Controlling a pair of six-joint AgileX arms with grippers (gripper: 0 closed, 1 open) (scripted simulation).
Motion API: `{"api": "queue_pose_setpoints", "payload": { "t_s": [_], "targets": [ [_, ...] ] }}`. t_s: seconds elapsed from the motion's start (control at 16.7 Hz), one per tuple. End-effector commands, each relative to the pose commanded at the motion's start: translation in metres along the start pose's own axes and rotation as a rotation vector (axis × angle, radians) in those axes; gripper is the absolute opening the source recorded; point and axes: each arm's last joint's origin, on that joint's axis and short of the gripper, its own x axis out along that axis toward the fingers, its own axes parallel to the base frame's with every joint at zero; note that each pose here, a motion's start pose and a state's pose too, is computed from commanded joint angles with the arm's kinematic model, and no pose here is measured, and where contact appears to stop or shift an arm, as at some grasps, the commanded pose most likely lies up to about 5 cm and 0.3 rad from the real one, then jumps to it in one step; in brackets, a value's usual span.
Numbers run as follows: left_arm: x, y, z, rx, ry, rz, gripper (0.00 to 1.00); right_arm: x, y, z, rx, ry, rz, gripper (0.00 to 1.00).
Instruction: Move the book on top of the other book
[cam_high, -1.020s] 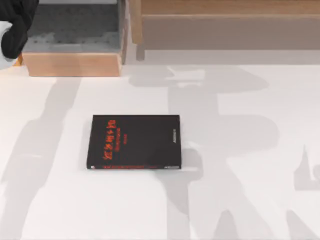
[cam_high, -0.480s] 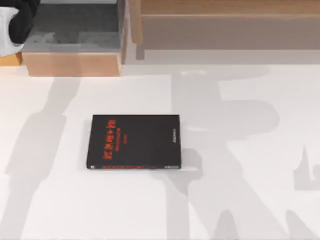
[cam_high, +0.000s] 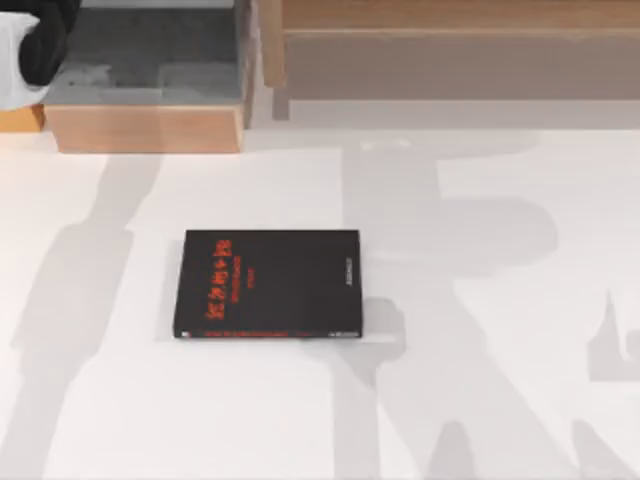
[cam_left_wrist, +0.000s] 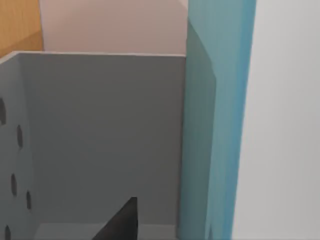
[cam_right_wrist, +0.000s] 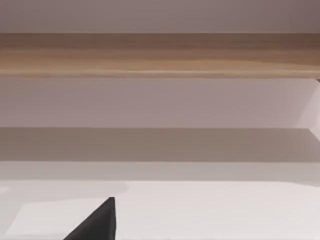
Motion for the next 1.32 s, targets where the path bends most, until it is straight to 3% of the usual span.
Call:
{"api": "queue_pose_setpoints", "payload": {
  "t_s": [0.54,1.32],
  "targets": [
    [0.0,0.0,0.0,0.0,0.0,0.0,0.02,0.0,0.0,0.0,0.0,0.0,0.0,1.0],
    [-0.008,-0.0007,0.0084,0.001,-0.001,-0.001,0.0,0.0,0.0,0.0,0.0,0.0,0.0,1.0]
  ]
}}
